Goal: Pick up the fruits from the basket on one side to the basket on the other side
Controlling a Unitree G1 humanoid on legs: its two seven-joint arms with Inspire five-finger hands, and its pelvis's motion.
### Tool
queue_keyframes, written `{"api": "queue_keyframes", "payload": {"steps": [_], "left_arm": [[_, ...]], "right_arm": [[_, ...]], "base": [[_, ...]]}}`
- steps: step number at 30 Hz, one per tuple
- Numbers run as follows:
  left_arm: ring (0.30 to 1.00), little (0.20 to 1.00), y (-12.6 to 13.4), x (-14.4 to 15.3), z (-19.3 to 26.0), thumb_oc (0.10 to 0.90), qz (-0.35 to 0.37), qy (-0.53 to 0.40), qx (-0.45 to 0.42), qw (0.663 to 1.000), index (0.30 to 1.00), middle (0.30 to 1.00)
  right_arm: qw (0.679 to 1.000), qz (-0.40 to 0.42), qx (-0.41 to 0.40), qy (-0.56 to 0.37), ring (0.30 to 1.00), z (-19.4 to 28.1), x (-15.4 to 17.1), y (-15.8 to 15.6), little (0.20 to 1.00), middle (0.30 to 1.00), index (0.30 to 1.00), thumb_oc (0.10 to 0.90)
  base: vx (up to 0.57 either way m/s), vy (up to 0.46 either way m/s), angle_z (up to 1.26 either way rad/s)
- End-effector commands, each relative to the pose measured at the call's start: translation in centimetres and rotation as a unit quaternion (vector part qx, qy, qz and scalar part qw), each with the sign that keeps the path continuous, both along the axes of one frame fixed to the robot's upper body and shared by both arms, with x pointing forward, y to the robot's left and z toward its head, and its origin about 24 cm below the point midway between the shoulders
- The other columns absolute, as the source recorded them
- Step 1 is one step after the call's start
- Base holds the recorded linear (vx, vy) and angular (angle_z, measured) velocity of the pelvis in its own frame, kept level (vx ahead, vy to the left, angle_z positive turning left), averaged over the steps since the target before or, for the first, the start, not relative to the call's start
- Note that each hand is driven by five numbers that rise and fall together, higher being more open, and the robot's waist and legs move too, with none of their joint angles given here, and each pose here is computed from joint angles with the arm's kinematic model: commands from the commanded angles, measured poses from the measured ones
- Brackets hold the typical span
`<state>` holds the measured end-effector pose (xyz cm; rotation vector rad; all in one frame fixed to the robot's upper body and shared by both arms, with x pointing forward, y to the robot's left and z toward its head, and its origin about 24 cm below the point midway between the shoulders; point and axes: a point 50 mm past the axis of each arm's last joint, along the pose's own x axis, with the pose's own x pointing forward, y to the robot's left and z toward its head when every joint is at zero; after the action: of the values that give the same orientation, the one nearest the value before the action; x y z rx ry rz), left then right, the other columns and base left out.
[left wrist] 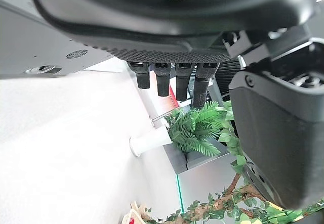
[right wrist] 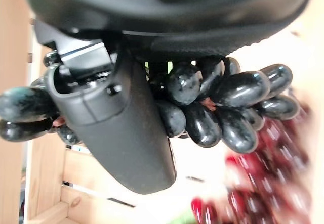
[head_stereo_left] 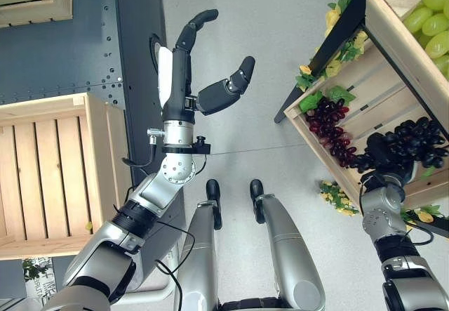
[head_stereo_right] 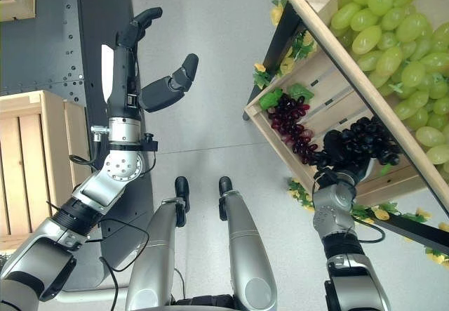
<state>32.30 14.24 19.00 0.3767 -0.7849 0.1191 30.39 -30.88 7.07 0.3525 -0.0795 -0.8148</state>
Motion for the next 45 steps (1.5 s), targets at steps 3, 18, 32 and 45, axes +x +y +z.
{"api": "queue_keyframes", "payload": {"steps": [3, 18, 32, 45], "left_arm": [[0.9, 0.9, -1.7, -1.6, 5.0, 0.8, -0.064, -0.109, -0.011, 0.992, 0.9, 0.9], [0.9, 0.9, -2.2, -1.4, 5.4, 0.8, -0.101, -0.092, 0.001, 0.991, 0.9, 0.9], [0.9, 0.9, -2.5, -1.7, 4.6, 0.8, -0.075, -0.099, -0.013, 0.992, 0.9, 0.9], [0.9, 0.9, -1.1, -2.3, 1.6, 0.8, -0.043, -0.071, -0.028, 0.996, 0.9, 0.9]], "right_arm": [[0.981, -0.091, -0.168, -0.048, 0.9, 7.6, 0.1, -3.5, 0.9, 0.9, 0.9, 0.8], [0.96, 0.057, -0.268, 0.052, 0.9, 7.6, 2.1, -1.0, 0.9, 0.9, 0.9, 0.8], [0.961, 0.144, -0.233, -0.039, 0.9, 7.4, 1.4, 4.1, 0.9, 0.9, 0.9, 0.8], [0.924, 0.262, -0.221, -0.169, 0.9, 7.1, -2.6, 9.3, 0.9, 0.9, 0.9, 0.8]], "base": [[-0.02, -0.001, 0.02], [-0.03, 0.005, -0.04], [-0.01, 0.042, -0.09], [-0.01, 0.072, -0.12]]}}
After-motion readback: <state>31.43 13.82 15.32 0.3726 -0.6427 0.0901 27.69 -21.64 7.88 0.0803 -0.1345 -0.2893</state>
